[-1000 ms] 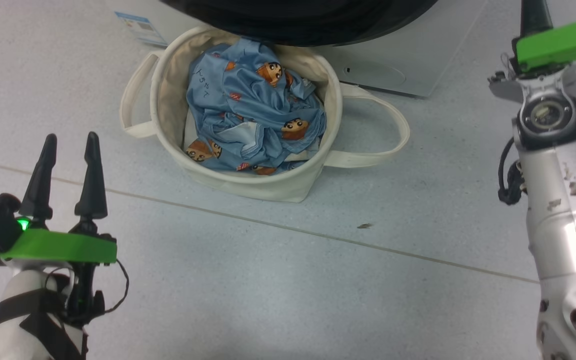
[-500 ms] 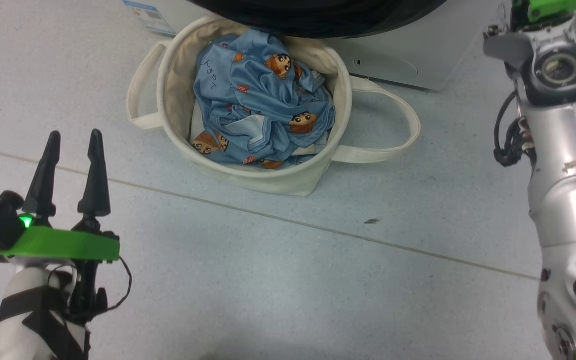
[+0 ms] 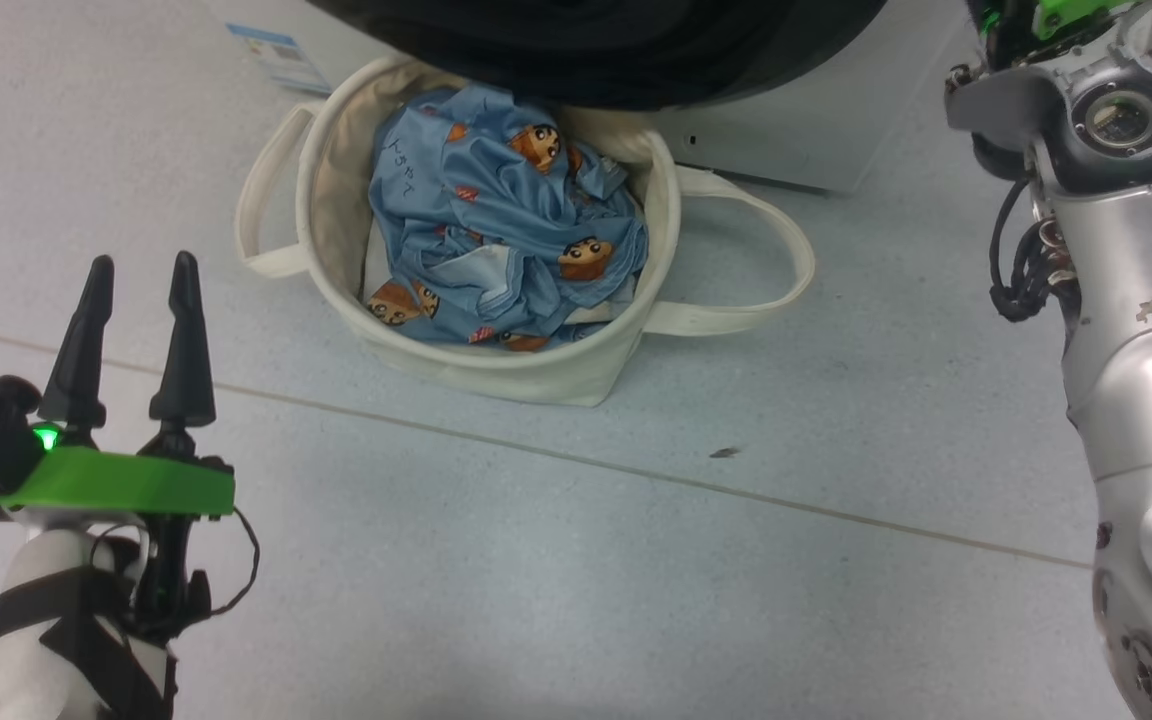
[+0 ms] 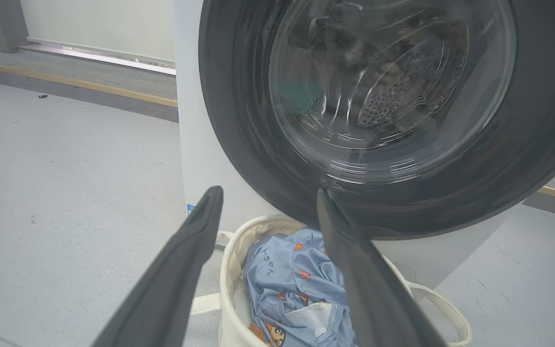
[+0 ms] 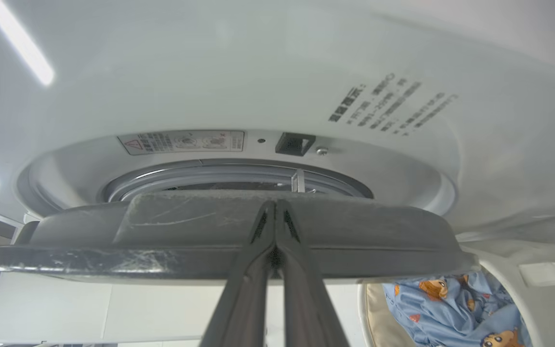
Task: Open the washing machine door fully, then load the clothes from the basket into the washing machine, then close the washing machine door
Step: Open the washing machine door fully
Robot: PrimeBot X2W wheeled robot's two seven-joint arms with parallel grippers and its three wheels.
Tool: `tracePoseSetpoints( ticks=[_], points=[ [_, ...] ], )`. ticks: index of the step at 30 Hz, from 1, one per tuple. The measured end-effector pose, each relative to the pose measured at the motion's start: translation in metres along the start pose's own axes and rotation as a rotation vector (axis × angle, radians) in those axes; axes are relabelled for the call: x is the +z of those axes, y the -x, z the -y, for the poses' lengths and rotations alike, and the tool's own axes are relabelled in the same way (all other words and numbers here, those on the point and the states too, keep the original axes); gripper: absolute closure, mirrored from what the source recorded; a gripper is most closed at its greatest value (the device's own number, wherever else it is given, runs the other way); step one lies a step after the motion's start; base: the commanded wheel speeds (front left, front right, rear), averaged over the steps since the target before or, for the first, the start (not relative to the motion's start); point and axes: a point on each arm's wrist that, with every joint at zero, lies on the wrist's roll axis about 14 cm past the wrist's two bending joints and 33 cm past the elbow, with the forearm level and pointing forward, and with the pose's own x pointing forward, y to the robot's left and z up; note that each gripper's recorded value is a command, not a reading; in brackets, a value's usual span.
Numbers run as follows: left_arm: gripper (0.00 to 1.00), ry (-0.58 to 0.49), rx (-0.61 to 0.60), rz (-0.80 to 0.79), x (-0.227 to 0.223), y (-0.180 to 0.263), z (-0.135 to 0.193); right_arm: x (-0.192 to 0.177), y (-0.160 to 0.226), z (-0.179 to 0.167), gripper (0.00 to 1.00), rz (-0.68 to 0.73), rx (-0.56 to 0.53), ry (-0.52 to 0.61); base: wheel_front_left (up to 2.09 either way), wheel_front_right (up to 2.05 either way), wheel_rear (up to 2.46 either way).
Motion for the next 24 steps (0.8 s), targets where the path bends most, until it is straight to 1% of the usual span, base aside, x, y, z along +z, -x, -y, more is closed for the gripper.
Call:
tracePoseSetpoints(
  ticks=[4,9,11,15,18,21,24],
  points=[
    [0.0,0.008,-0.014,0.009,0.003,-0.001,0.006,-0.014,0.01,-0.004,1.0,-0.117,-0.007,0.018,0.0,0.0,0.0],
    [0.0,0.016,-0.028,0.021,0.009,0.001,0.01,-0.028,0.029,-0.002,1.0,-0.209,-0.019,-0.02,0.0,0.0,0.0],
    [0.0,0.015,-0.029,0.017,0.008,0.004,0.01,-0.026,0.033,-0.004,1.0,-0.196,-0.014,-0.023,0.0,0.0,0.0],
    [0.0,0.007,-0.028,0.015,0.008,0.006,0.007,0.003,0.031,-0.019,1.0,-0.04,0.03,-0.01,0.0,0.0,0.0],
    [0.0,0.005,-0.023,0.013,0.009,0.007,0.005,0.015,0.029,-0.026,1.0,0.033,0.046,0.026,0.0,0.0,0.0],
    [0.0,0.001,-0.009,0.01,0.009,0.011,0.0,0.013,0.025,-0.025,1.0,0.048,0.044,0.034,0.0,0.0,0.0],
    [0.0,-0.004,0.004,0.005,0.008,0.013,-0.005,0.005,0.018,-0.018,1.0,0.025,0.024,0.032,0.0,0.0,0.0]
  ],
)
